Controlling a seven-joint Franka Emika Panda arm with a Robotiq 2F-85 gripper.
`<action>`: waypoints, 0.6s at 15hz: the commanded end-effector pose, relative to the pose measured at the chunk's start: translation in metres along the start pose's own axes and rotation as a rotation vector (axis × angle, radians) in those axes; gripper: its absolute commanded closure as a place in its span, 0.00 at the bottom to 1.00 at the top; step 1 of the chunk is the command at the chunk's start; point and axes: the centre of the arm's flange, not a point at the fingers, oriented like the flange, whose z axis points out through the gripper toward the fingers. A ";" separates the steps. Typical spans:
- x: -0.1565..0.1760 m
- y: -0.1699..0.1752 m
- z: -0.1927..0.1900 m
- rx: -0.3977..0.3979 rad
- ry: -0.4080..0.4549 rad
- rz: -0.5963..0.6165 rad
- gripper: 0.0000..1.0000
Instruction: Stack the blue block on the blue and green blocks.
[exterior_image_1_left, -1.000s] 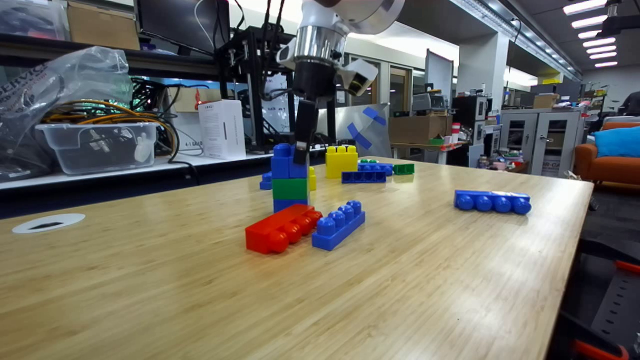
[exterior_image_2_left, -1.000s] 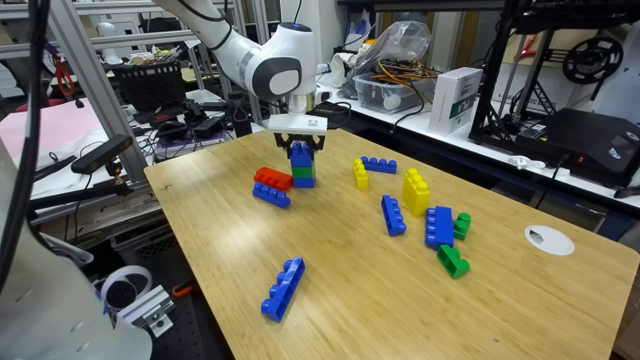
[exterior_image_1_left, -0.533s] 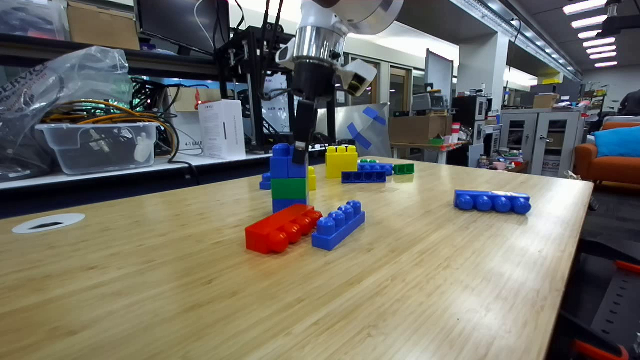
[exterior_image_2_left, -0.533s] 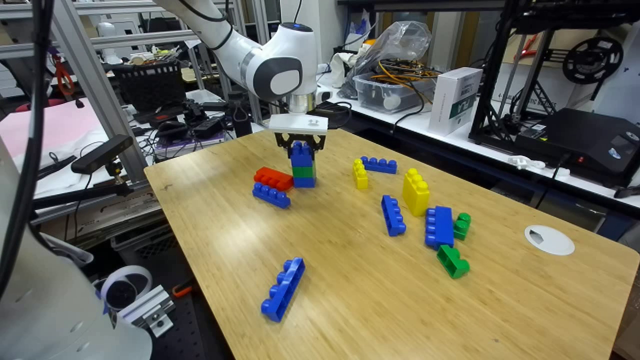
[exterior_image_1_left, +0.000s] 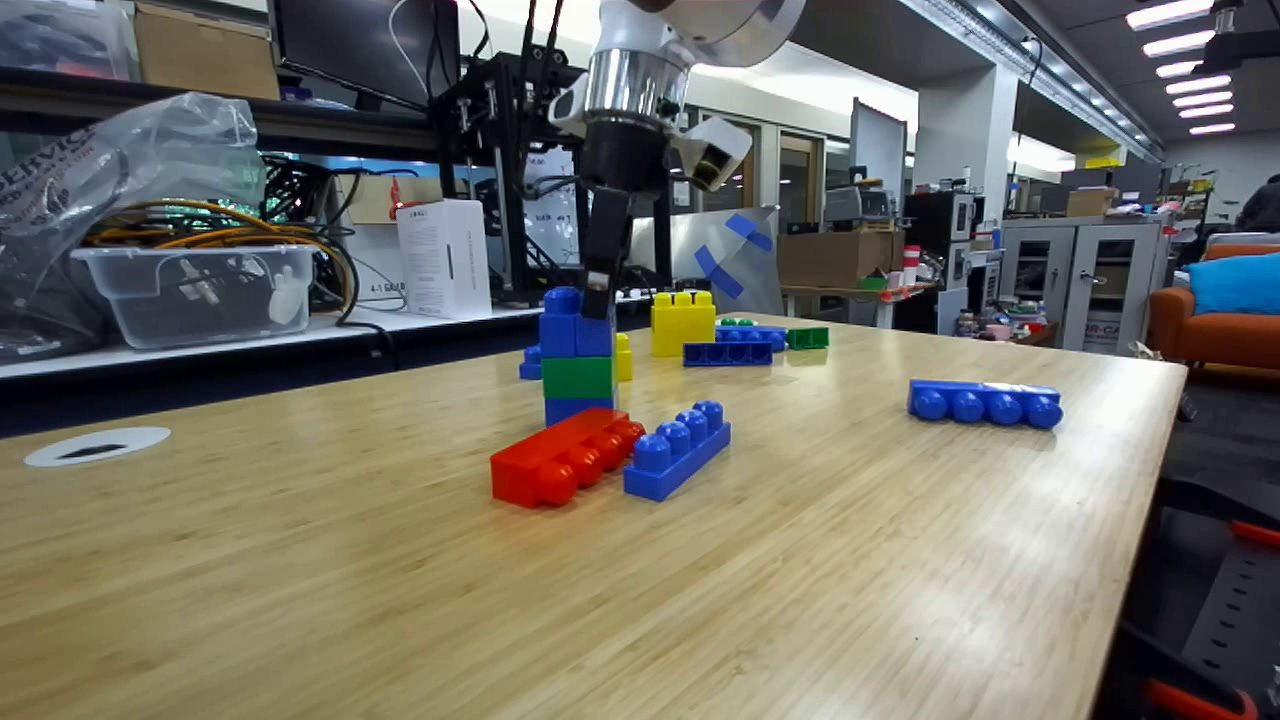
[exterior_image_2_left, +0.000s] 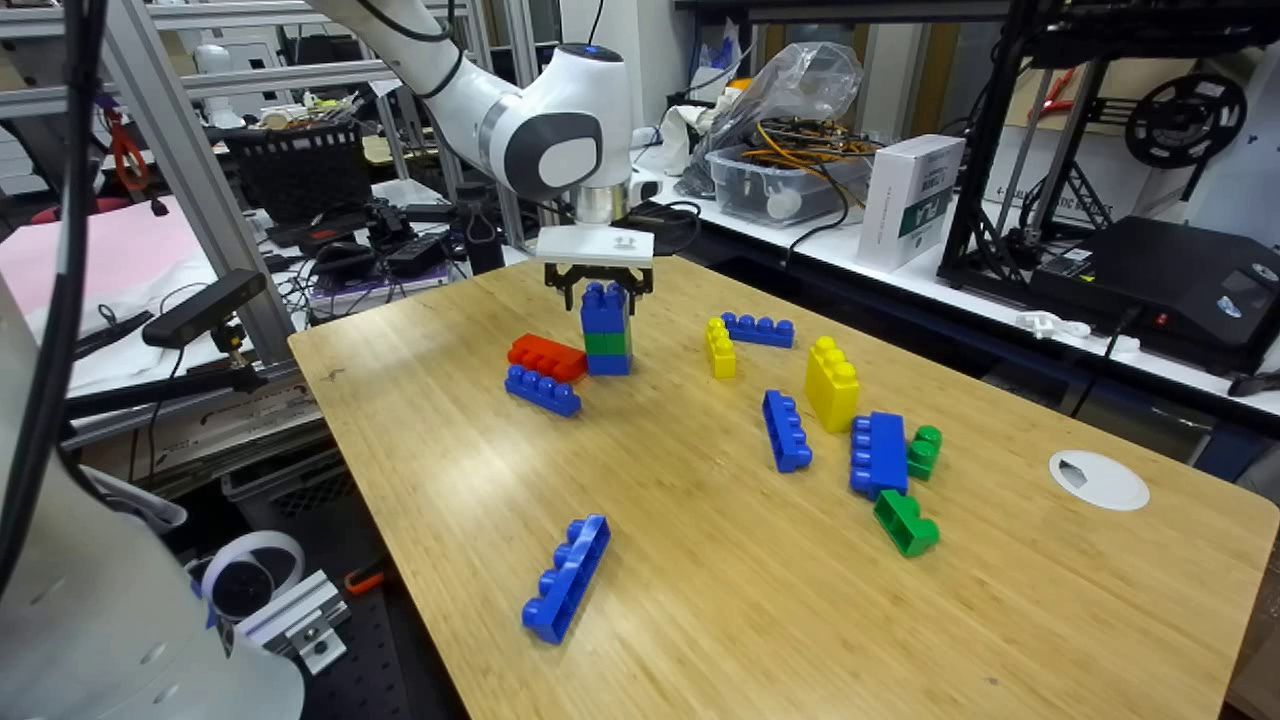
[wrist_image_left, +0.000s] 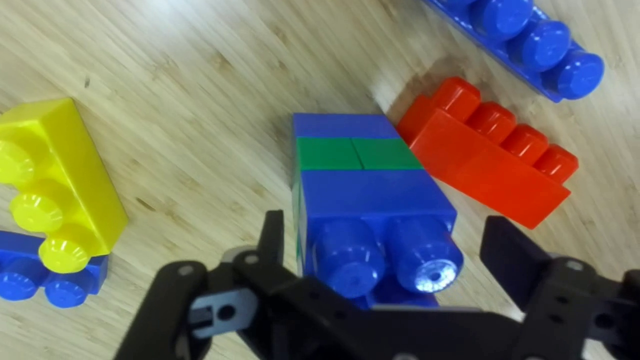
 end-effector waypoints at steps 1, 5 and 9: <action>0.003 0.000 -0.013 -0.012 -0.010 -0.022 0.00; 0.009 -0.002 -0.038 -0.036 -0.002 -0.033 0.00; 0.012 -0.004 -0.065 -0.046 0.012 -0.027 0.00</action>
